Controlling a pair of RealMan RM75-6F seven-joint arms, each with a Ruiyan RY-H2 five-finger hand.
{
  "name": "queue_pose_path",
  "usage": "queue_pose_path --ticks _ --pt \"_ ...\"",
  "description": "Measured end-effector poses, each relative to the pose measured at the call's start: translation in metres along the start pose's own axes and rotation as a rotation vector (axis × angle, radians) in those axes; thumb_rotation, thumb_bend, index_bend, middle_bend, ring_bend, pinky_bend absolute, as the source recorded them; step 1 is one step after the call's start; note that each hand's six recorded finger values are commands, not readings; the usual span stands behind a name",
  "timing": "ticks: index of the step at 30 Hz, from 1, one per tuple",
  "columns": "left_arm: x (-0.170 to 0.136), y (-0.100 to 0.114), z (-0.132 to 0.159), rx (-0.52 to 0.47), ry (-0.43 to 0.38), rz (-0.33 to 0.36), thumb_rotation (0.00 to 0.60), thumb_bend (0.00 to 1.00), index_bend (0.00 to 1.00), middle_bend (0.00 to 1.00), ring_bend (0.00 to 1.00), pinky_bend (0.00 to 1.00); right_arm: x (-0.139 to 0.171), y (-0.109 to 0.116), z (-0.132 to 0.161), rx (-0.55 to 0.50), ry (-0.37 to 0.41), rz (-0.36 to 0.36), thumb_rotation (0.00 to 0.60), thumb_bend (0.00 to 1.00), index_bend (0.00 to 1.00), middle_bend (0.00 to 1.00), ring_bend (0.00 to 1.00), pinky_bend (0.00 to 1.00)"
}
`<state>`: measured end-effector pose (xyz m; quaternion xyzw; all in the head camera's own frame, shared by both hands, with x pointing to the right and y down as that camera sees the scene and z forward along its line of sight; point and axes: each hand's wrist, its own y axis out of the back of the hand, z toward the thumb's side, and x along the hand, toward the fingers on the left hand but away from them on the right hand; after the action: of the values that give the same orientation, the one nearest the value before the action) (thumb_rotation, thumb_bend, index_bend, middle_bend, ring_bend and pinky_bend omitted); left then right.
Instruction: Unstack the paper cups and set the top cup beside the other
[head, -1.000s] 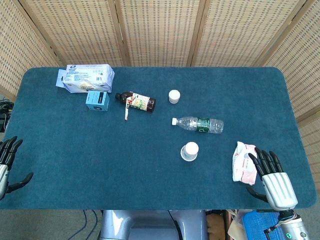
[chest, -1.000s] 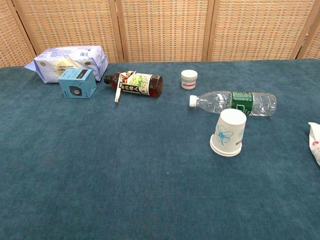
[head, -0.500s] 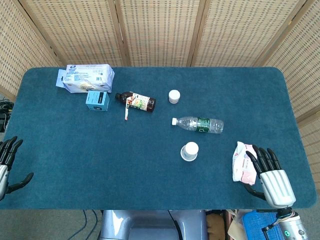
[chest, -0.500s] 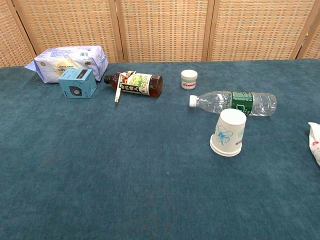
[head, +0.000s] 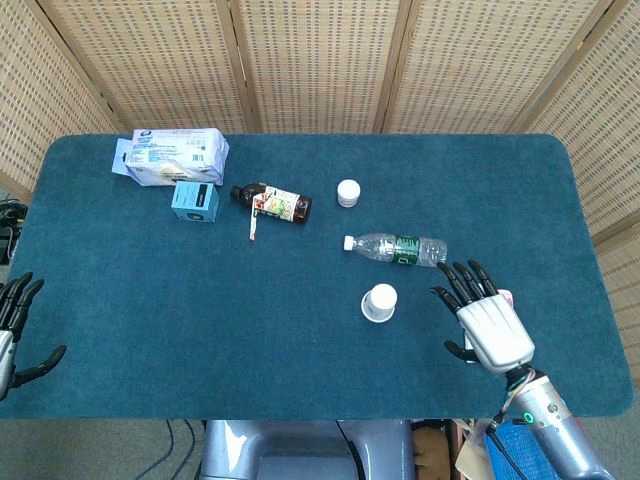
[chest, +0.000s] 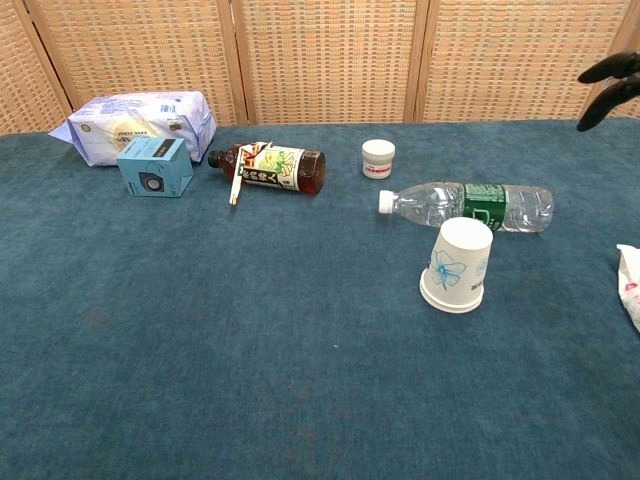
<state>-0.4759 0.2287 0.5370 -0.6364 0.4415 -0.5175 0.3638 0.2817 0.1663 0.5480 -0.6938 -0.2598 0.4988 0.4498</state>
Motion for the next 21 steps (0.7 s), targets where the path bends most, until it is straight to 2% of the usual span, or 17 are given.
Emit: queue_pose_path --ticks 11,21 --pt "0.001 -0.003 0.001 0.008 -0.003 -0.009 0.600 0.27 0.00 0.00 0.00 0.00 -0.059 -0.005 0.028 0.067 0.028 0.121 0.600 0.24 0.22 0.06 0.00 0.00" --pt "0.003 -0.004 0.001 0.008 -0.001 -0.012 0.600 0.27 0.00 0.00 0.00 0.00 -0.091 -0.019 0.052 0.079 0.033 0.194 0.600 0.24 0.25 0.08 0.00 0.00"
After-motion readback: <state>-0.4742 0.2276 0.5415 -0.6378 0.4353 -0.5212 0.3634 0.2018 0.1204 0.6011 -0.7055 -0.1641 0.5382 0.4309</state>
